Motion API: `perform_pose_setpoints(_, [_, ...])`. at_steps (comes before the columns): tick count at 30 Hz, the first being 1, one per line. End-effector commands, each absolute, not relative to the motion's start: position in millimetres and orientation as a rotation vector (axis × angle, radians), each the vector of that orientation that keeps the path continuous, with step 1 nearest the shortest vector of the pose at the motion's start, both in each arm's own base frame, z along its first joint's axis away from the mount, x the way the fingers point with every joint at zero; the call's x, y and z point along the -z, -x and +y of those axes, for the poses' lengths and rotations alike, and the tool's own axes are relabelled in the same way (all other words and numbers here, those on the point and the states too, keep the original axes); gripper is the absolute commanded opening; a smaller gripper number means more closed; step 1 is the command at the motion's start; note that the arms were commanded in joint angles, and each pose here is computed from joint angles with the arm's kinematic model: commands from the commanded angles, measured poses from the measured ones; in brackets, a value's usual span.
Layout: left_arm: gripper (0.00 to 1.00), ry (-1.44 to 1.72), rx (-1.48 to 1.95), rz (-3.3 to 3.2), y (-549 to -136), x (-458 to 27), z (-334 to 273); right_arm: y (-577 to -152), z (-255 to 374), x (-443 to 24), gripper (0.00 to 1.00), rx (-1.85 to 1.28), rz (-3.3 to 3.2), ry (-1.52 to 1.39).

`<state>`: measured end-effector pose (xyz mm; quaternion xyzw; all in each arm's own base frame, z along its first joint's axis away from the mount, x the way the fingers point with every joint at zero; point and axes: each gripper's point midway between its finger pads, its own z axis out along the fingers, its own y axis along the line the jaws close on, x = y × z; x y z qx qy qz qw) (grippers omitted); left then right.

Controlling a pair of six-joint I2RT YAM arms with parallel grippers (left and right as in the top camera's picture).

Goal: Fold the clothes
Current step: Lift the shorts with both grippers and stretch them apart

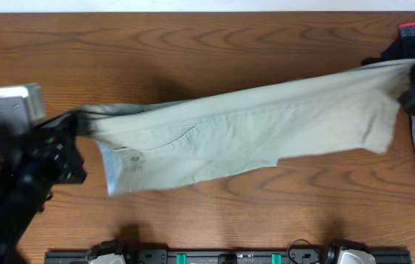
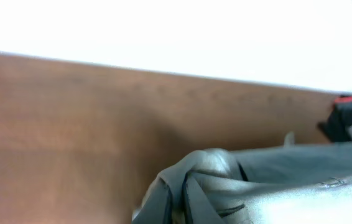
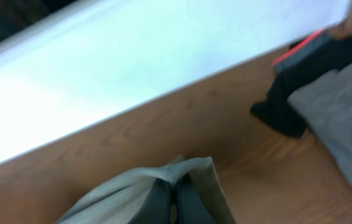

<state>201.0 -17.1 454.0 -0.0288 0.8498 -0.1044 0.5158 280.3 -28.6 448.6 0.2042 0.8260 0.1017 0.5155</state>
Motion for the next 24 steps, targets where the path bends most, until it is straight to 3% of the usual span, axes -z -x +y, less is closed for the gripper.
perform_pose_setpoints(1, [0.06, 0.042, 0.132, 1.912, -181, -494, -9, -257, -55, -485, 0.01, -0.108, 1.858, -0.582])
perform_pose_setpoints(6, [0.06, 0.069, 0.054, 1.807, -163, -526, -1, -234, -59, -518, 0.01, -0.07, 1.764, -0.59])
perform_pose_setpoints(10, [0.06, 0.1, 0.021, 1.828, -171, -523, 7, -236, -59, -523, 0.01, -0.074, 1.749, -0.591])
perform_pose_setpoints(24, [0.06, 0.174, 0.019, 2.151, -278, -454, 34, -359, -50, -429, 0.01, -0.211, 2.118, -0.529])
